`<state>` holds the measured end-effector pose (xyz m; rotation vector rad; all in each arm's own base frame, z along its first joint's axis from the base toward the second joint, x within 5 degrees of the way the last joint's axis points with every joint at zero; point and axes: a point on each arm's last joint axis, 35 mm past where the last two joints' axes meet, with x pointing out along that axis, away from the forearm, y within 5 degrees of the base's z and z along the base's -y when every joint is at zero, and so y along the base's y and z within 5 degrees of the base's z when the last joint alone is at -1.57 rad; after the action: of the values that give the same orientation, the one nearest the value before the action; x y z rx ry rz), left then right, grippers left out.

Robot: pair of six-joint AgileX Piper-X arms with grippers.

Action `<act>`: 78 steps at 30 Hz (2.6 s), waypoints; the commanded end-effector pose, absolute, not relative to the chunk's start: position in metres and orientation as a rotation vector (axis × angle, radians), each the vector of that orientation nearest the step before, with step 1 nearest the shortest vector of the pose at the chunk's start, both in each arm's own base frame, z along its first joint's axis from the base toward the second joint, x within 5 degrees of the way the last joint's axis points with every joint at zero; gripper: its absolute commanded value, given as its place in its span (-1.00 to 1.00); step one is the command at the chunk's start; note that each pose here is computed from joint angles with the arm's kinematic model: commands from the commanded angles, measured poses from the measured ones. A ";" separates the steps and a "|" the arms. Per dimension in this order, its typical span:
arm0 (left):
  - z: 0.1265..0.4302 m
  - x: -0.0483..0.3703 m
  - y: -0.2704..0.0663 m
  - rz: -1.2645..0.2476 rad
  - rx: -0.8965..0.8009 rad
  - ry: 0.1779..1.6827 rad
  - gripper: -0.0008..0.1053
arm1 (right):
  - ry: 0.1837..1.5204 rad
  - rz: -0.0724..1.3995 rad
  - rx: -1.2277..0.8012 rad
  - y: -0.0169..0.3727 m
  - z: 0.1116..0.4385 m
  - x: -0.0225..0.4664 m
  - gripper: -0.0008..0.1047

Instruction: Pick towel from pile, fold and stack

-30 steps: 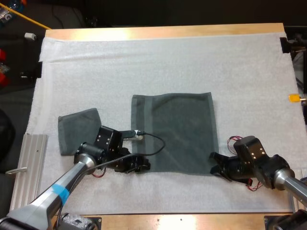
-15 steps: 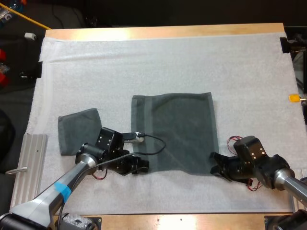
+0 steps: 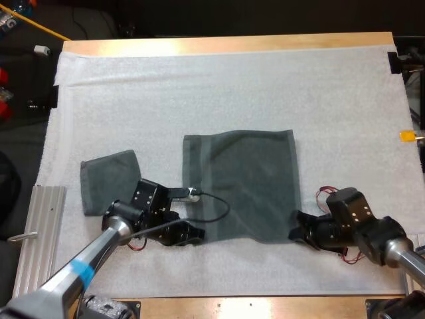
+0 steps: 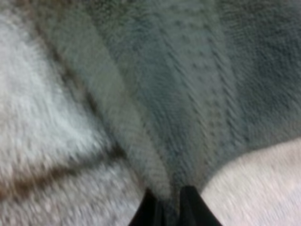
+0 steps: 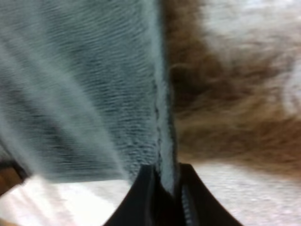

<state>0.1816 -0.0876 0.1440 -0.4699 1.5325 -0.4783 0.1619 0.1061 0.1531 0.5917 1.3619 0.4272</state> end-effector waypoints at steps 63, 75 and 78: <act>0.145 0.262 -0.036 -0.527 -1.118 1.323 -0.98 | 0.891 0.211 0.994 0.112 0.183 0.213 -0.98; 0.150 0.278 -0.036 -0.566 -1.083 1.223 -0.98 | 0.851 0.184 0.990 0.112 0.182 0.216 -0.98; 0.150 0.278 -0.036 -0.566 -1.084 1.224 -0.91 | 0.842 0.173 0.988 0.111 0.182 0.216 -0.73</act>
<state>0.2755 -0.0358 0.1467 -1.0887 1.2413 -0.5595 0.2128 0.1113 0.1771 0.9809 0.8679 0.1703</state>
